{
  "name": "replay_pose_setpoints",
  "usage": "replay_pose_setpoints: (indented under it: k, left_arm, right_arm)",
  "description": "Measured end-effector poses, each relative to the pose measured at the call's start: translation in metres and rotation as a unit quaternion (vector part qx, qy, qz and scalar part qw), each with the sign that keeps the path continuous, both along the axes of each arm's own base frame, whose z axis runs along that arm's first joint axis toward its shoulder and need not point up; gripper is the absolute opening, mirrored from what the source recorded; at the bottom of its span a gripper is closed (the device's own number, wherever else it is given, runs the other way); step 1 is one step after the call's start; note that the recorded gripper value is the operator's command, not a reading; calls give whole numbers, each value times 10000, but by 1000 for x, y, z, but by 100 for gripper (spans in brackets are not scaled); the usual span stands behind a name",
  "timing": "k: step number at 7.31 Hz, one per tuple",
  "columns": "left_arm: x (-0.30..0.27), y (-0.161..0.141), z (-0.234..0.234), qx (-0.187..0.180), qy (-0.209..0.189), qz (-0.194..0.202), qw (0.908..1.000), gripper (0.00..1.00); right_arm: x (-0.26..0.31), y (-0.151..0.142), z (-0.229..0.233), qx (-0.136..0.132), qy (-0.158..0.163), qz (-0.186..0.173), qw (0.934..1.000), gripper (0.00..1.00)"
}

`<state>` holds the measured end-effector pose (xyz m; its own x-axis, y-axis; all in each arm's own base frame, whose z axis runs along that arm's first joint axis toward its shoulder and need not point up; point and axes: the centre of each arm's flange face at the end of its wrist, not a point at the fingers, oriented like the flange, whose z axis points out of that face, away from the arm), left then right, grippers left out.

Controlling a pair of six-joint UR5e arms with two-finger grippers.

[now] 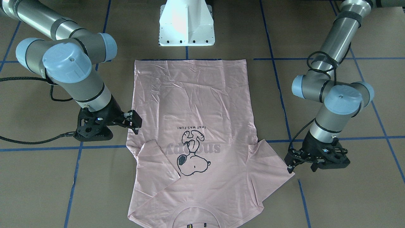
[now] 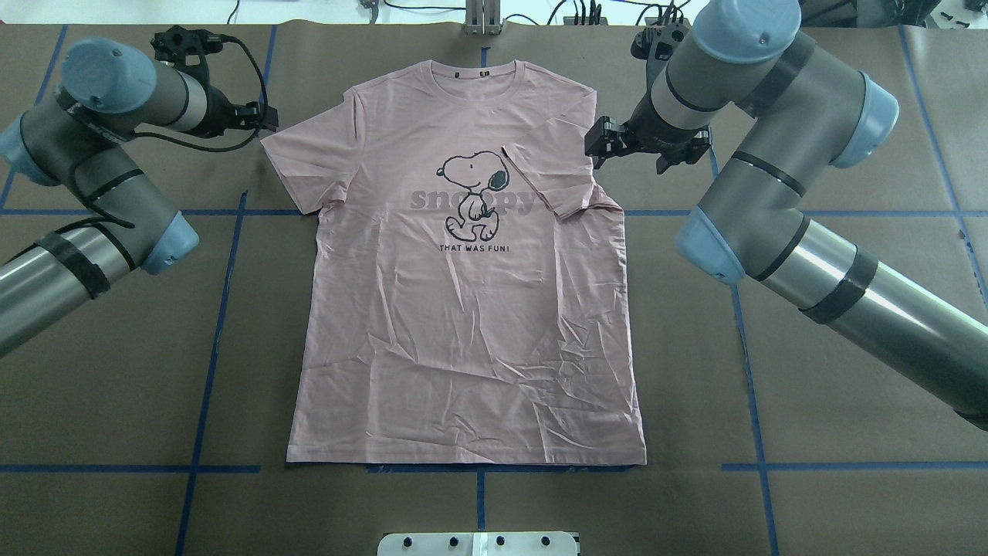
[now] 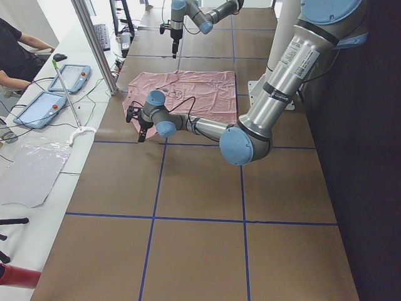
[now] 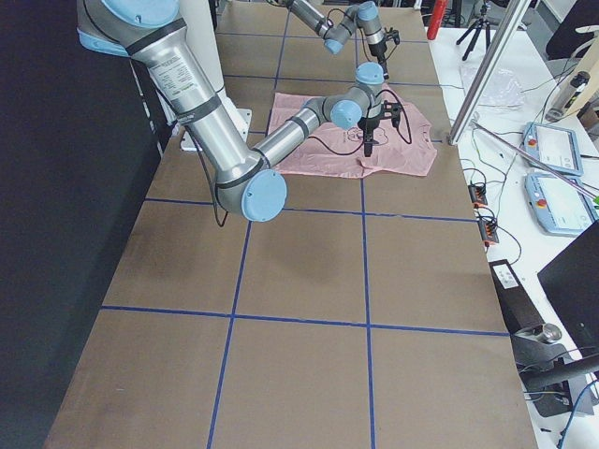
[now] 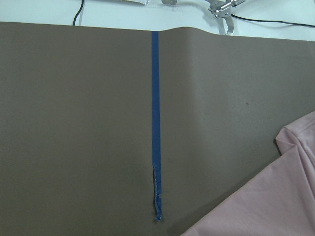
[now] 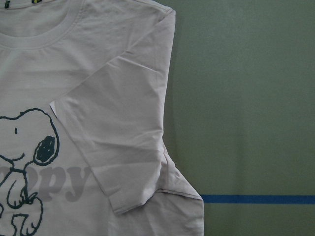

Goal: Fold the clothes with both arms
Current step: 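Move the left gripper over the other sleeve while the right gripper withdraws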

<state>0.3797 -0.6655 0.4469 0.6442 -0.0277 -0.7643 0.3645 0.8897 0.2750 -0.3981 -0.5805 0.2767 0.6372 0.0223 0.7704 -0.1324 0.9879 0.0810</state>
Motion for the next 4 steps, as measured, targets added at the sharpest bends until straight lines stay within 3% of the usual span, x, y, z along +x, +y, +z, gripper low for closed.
replay_pose_setpoints:
  k: [3, 4]
  left_arm:
    - [26, -5, 8, -57, -105, -90, 9999, 82]
    - [28, -6, 12, -58, -111, -92, 9999, 63]
  right_arm:
    - [4, 1, 7, 48, 35, -39, 10000, 100]
    - [5, 0, 7, 52, 40, -34, 10000, 100]
